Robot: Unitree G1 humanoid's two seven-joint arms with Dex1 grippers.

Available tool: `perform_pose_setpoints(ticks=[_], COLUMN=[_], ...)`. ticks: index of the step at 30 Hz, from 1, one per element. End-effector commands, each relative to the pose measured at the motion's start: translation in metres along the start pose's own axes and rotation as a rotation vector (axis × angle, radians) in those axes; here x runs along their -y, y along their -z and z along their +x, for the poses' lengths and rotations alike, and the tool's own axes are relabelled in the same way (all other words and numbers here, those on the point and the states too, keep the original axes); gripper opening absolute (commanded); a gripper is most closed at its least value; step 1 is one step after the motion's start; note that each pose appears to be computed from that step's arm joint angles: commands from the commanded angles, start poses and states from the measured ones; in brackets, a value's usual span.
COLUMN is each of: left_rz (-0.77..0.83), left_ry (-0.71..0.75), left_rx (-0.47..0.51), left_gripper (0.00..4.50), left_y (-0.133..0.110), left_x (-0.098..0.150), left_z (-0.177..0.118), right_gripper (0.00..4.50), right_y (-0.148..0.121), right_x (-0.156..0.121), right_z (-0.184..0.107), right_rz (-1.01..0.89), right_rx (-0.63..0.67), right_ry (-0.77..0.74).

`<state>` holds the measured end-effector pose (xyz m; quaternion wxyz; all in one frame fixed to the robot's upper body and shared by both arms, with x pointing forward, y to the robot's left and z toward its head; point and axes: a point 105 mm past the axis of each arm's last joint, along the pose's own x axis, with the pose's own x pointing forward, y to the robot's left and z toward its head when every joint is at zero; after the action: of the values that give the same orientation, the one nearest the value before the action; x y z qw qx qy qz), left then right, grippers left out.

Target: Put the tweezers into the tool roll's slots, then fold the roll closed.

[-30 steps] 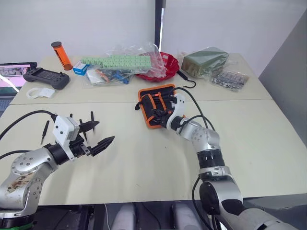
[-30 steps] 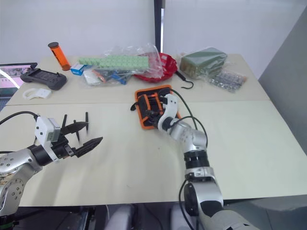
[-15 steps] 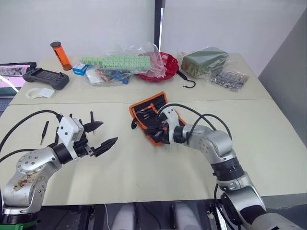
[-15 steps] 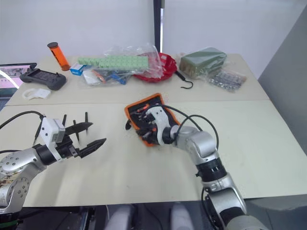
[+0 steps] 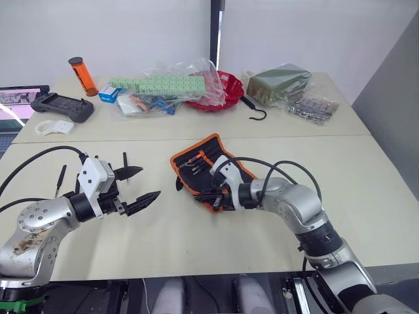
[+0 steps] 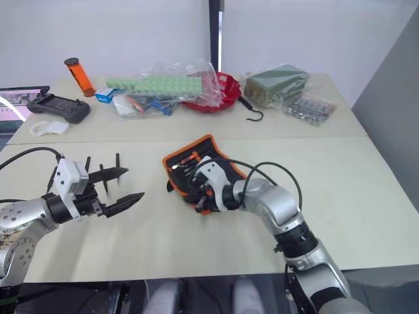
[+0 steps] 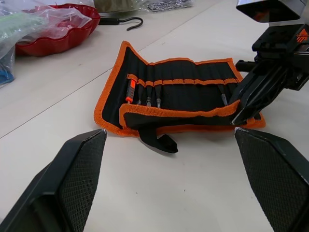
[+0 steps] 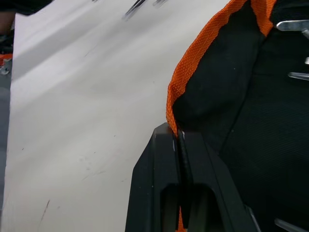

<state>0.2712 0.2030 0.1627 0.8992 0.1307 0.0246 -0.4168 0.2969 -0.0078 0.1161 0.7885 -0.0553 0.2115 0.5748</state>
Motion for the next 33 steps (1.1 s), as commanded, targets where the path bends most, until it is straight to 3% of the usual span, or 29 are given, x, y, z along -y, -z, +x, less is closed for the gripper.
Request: perform_pose_setpoints(ticks=[1, 5, 10, 17, 24, 33], left_rz=[0.059, 0.137, 0.325, 0.594, 0.713, 0.779], left_ry=[0.041, 0.133, 0.246, 0.393, 0.519, 0.569], left_rx=[0.001, -0.047, -0.169, -0.209, -0.232, -0.281], left_gripper=[4.50, 4.50, 4.50, 4.50, 4.50, 4.50], left_y=[-0.007, -0.005, 0.006, -0.001, -0.004, -0.011], left_x=[-0.003, -0.004, -0.021, -0.040, -0.041, -0.045], left_z=[0.005, 0.015, 0.034, 0.076, 0.107, 0.130], right_gripper=[0.01, 0.01, 0.01, 0.01, 0.01, 0.01], right_y=[0.004, 0.003, 0.003, -0.006, -0.007, -0.006], right_x=[-0.006, -0.004, 0.003, 0.007, 0.008, 0.004], right_z=[0.000, -0.002, -0.007, -0.010, -0.013, -0.016], right_rz=[-0.067, -0.085, -0.087, -0.054, -0.039, -0.043], right_rx=[-0.020, -0.016, -0.011, 0.037, 0.057, 0.060], right_ry=[-0.020, -0.016, 0.016, 0.056, 0.084, 0.088])
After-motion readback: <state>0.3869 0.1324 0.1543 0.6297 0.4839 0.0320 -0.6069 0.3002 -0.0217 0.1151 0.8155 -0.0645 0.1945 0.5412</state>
